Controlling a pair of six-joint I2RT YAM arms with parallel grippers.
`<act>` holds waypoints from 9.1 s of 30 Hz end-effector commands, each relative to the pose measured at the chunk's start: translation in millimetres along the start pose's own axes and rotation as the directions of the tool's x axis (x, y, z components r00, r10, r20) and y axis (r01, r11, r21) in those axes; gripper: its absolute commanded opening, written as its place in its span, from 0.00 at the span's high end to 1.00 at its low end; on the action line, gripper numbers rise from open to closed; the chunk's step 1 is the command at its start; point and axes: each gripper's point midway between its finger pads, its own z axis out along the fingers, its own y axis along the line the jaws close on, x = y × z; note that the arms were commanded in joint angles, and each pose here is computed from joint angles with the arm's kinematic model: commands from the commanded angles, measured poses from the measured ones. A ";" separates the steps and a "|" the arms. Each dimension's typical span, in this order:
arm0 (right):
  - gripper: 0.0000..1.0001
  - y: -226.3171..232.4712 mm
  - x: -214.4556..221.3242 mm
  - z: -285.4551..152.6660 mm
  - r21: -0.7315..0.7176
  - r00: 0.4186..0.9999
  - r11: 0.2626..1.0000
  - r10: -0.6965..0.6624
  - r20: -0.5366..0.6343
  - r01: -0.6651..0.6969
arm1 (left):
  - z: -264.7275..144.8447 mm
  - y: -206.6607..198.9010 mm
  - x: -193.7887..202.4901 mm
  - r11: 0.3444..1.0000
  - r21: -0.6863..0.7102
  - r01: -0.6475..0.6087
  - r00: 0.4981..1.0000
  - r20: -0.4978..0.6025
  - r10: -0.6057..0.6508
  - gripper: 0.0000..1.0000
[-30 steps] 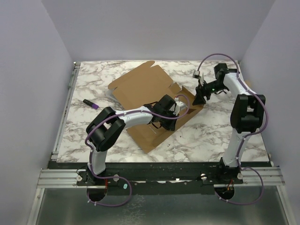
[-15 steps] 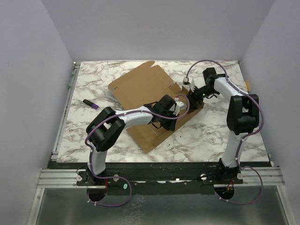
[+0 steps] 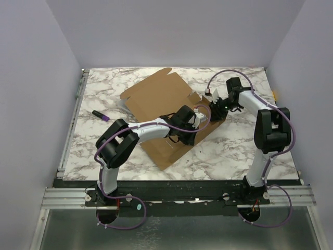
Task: Fold the paper box
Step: Fold the paper box at the center of the board.
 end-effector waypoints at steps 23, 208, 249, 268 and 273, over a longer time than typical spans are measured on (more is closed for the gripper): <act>0.25 14.3 -33.6 -67.2 -0.011 0.979 0.988 -0.153 0.137 0.155 | -1.7 -4.7 5.2 1.000 -0.010 -0.008 1.000 -0.022 0.008 1.00; 1.00 -9.4 1.9 -54.4 0.300 0.978 0.950 0.026 0.205 -0.088 | -15.7 -10.8 -38.4 0.991 0.049 0.124 0.991 0.040 -0.125 0.65; 0.57 54.3 -18.6 -26.0 -0.023 0.965 0.989 0.149 0.217 -0.148 | -5.1 6.8 -32.3 0.987 0.026 0.156 0.988 0.018 -0.156 0.93; 0.06 8.0 -32.7 -64.4 0.187 0.917 0.947 0.182 0.356 -0.261 | -6.1 8.7 -26.9 0.986 0.035 0.165 0.986 0.009 -0.166 0.94; 0.03 -10.1 -16.6 -50.5 0.098 0.897 0.932 0.303 0.321 -0.350 | -7.3 7.7 -26.9 0.986 0.037 0.162 0.987 0.011 -0.162 0.94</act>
